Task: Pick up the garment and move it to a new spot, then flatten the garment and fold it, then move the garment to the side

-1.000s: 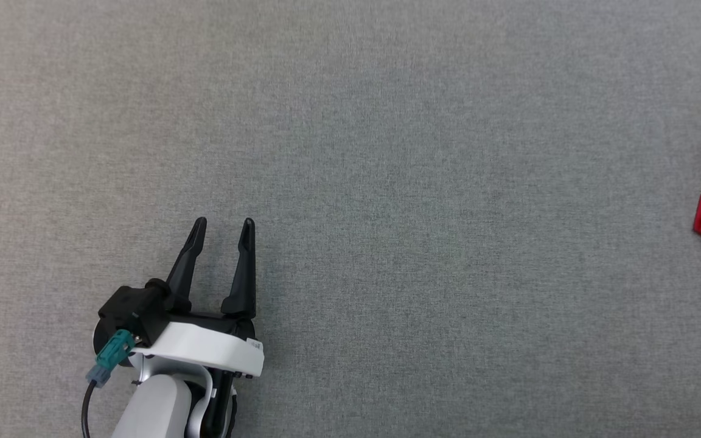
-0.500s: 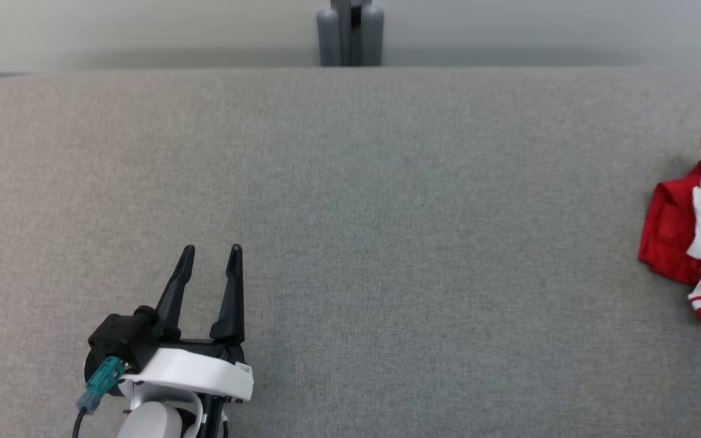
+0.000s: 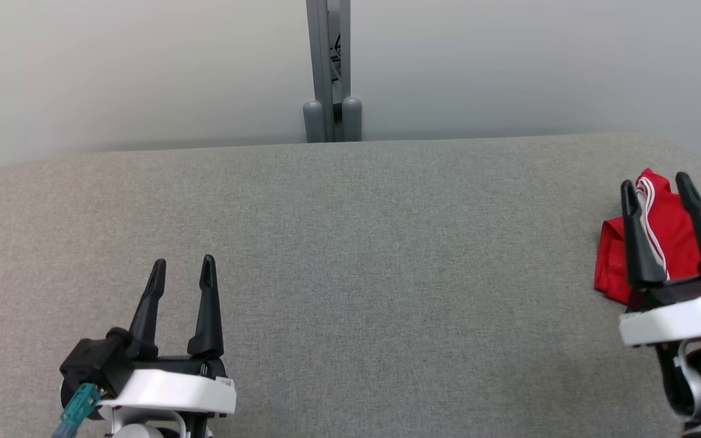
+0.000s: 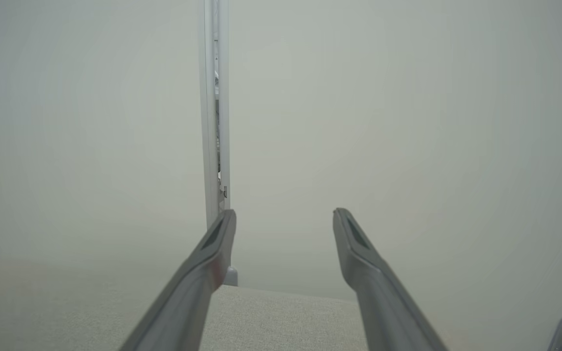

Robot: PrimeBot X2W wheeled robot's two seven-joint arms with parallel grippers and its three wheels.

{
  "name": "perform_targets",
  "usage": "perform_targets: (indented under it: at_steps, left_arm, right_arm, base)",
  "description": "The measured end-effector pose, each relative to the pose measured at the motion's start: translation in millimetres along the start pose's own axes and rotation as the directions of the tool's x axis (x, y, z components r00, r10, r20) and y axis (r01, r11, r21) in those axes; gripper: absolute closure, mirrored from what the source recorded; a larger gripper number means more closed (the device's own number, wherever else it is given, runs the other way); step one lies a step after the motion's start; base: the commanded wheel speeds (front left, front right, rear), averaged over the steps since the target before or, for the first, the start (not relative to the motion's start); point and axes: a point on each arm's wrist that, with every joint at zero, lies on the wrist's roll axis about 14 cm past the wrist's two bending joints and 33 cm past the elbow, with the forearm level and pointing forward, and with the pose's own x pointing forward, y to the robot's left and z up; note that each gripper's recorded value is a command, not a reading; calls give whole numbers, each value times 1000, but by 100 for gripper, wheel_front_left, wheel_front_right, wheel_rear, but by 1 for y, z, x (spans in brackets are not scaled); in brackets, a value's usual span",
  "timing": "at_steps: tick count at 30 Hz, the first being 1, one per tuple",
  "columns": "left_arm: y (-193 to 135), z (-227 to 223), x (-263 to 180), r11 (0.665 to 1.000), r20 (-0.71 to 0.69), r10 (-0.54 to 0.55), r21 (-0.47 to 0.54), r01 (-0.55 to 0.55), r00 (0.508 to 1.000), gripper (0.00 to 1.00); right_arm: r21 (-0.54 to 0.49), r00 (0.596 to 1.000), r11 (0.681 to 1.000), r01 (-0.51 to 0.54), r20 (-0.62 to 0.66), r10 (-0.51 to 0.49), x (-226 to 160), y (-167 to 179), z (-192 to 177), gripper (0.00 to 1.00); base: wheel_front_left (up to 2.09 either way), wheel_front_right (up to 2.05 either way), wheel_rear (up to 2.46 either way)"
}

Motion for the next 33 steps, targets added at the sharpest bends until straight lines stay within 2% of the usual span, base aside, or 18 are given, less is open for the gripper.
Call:
perform_targets:
  at_steps: [4,10,20,33]
  left_arm:
    - [-2,3,-5,1000,6,-5,1,5,1000,0]
    - [-1,-4,-12,1000,-17,-4,11,4,1000,0]
    - [-1,-17,-21,998,-60,9,55,-6,998,0]
    - [1,-23,-25,994,-77,21,110,-13,997,0]
  right_arm:
    - [43,999,999,21,24,-22,-14,17,3,0]
    - [63,998,998,24,-54,-20,-38,37,-21,0]
    - [55,988,998,34,-154,-25,-66,41,-48,0]
    - [60,987,997,45,-159,-35,-67,38,-50,0]
  base:
    - [0,0,0]
    - [0,0,0]
    - [0,0,0]
    - [0,0,0]
